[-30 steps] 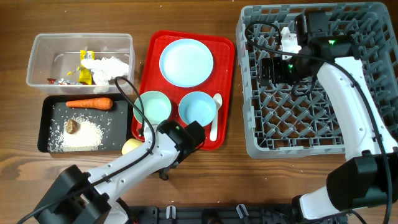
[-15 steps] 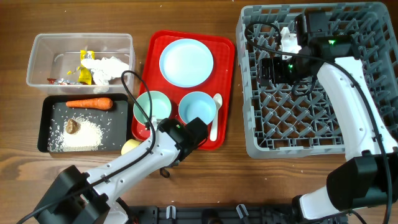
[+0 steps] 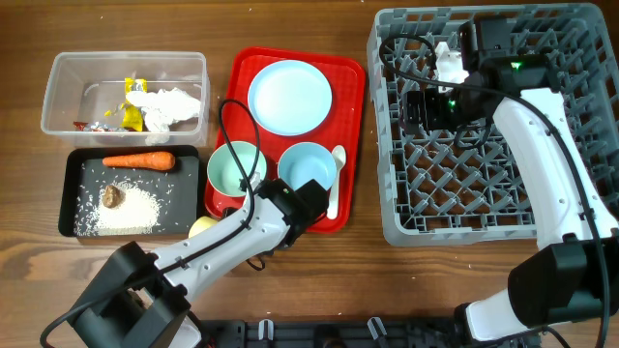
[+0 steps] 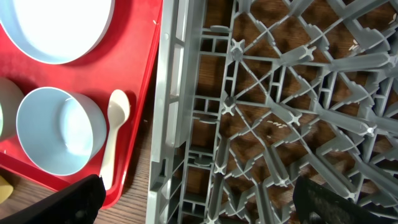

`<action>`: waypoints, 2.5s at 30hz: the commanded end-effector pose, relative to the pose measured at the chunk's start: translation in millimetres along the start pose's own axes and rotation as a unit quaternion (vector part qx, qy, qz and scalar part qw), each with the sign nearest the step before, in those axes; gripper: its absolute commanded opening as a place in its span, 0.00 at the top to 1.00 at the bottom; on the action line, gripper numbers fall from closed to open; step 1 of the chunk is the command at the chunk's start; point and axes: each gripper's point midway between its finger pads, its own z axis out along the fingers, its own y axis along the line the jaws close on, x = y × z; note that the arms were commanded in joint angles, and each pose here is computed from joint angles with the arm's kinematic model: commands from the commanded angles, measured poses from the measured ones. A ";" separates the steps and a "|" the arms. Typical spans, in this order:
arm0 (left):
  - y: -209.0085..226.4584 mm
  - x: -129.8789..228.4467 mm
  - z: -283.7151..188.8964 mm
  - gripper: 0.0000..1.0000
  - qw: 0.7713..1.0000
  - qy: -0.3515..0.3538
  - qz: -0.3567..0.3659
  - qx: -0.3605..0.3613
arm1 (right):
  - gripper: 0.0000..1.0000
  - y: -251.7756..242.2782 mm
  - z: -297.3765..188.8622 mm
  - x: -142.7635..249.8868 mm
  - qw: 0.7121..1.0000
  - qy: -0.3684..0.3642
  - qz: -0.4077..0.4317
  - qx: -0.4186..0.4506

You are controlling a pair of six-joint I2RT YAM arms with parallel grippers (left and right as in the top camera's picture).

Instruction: Sort waste into correct bins and load items into the dishwasher rack

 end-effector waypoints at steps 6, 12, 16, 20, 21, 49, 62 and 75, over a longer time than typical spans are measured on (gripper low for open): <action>1.2 -3.0 -11.8 0.56 0.998 -0.026 0.046 -0.024 | 0.00 0.1 5.1 2.3 1.000 0.007 -0.007 -0.007; -6.1 2.4 -24.4 0.57 0.993 -0.058 0.096 -0.042 | 0.00 -0.3 6.6 4.1 1.000 0.010 -0.007 -0.006; -9.1 3.9 -25.8 0.57 0.992 -0.062 0.105 -0.043 | 0.00 -1.1 11.5 7.8 1.000 0.016 -0.006 -0.007; -9.7 4.2 -20.1 0.57 0.991 -0.051 0.111 -0.056 | 0.00 -2.7 19.9 9.9 1.000 0.015 -0.006 -0.007; -10.5 4.7 -17.8 0.57 0.991 -0.046 0.114 -0.060 | 0.00 -3.2 22.4 10.8 1.000 0.016 -0.006 -0.007; 11.3 -6.3 30.8 0.80 0.992 0.025 0.015 -0.121 | 0.01 -4.3 26.8 10.8 1.000 0.013 -0.006 -0.007; 18.7 -8.7 8.9 0.96 0.991 0.051 0.023 -0.118 | 0.00 -4.3 26.8 10.9 1.000 0.013 -0.007 -0.007; 10.2 -101.8 -88.1 0.96 0.997 -0.037 0.010 0.064 | 0.00 -19.9 8.0 0.3 0.999 -0.005 0.029 -0.025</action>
